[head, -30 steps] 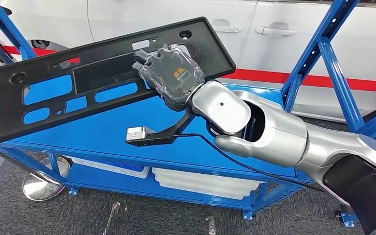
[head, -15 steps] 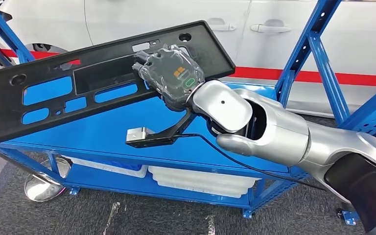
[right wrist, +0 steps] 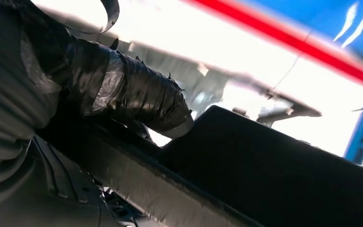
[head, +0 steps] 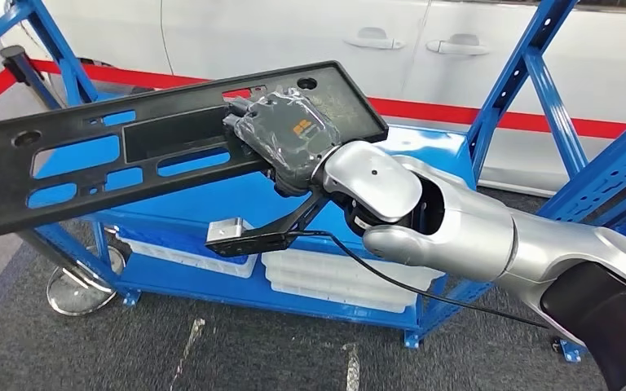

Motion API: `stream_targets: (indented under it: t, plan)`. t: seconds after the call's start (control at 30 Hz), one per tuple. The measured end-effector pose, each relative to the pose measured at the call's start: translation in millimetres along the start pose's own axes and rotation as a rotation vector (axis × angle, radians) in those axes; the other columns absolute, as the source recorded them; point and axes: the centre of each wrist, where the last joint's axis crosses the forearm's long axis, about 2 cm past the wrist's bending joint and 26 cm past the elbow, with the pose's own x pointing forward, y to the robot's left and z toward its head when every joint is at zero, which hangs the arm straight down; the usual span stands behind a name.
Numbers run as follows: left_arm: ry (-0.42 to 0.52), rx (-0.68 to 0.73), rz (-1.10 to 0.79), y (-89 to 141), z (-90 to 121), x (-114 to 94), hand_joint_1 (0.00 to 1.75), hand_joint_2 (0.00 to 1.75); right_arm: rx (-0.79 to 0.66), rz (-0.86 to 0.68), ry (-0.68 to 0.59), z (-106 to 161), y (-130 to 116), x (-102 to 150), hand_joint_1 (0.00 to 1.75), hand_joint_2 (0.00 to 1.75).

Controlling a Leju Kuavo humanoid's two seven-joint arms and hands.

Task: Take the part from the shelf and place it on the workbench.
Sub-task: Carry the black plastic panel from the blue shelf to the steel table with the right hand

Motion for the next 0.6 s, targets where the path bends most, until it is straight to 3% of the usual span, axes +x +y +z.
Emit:
stream_targets:
  t: [0.13,0.33,0.6]
  plan:
    - [0.001,0.0,0.0,0.0,0.0,-0.1,0.0,1.75,-0.004,-0.059,0.016,2.9,6.5,1.0,1.75,1.75]
    - [0.01,-0.008,0.0,-3.3,0.6,-1.7,0.0,1.75,-0.051,-0.026,0.04,3.2,7.2,1.5,1.75,1.75]
    - [0.021,-0.01,-0.002,-4.7,1.2,-4.5,0.0,1.75,0.014,-0.01,0.043,2.2,9.0,2.6,1.75,1.75]
